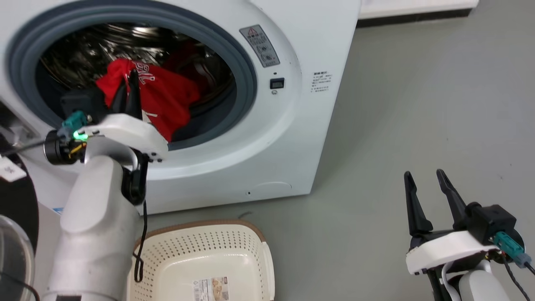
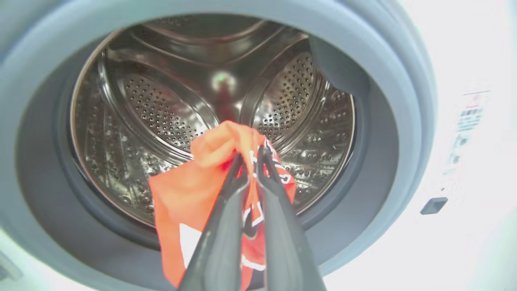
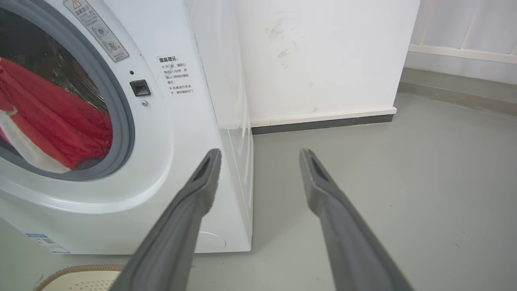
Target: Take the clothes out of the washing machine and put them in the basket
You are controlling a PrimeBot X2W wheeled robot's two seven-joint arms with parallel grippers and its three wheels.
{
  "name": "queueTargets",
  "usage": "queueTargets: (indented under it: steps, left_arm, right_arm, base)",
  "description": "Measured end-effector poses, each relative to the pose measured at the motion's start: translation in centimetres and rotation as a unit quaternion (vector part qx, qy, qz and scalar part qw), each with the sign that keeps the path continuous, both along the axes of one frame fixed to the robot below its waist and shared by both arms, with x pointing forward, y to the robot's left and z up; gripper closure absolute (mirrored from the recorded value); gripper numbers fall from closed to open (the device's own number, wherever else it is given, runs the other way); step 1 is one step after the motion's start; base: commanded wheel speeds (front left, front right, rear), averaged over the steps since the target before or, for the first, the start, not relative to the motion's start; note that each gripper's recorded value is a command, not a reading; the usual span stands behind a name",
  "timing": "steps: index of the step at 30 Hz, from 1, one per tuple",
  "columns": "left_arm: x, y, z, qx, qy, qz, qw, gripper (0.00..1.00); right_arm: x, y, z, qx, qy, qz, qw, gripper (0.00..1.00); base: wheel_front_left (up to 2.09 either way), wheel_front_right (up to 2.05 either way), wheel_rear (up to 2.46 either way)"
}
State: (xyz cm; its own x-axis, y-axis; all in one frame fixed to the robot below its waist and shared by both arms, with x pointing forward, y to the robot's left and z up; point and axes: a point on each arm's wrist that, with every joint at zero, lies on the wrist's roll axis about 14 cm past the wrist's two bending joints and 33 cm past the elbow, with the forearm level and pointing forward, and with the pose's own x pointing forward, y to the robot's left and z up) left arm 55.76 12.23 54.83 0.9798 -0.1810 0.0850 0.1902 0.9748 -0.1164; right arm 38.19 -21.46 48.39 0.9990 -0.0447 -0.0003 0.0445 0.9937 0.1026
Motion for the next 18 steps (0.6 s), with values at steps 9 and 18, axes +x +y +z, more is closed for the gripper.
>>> queueTargets:
  steps: [9,18]
  left_arm:
    - [-5.2,0.2,3.6,-0.023,-0.068,-0.002,0.997,1.00]
    - [-11.1,0.5,9.9,-0.027,-0.159,-0.003,0.987,1.00]
  right_arm:
    - [-1.4,0.4,1.3,-0.001,-0.010,0.006,1.000,0.00]
    - [-2.0,1.5,2.4,-0.005,-0.019,0.023,1.000,0.00]
  base:
    - [0.00,0.00,0.00]
    - [0.00,0.00,0.00]
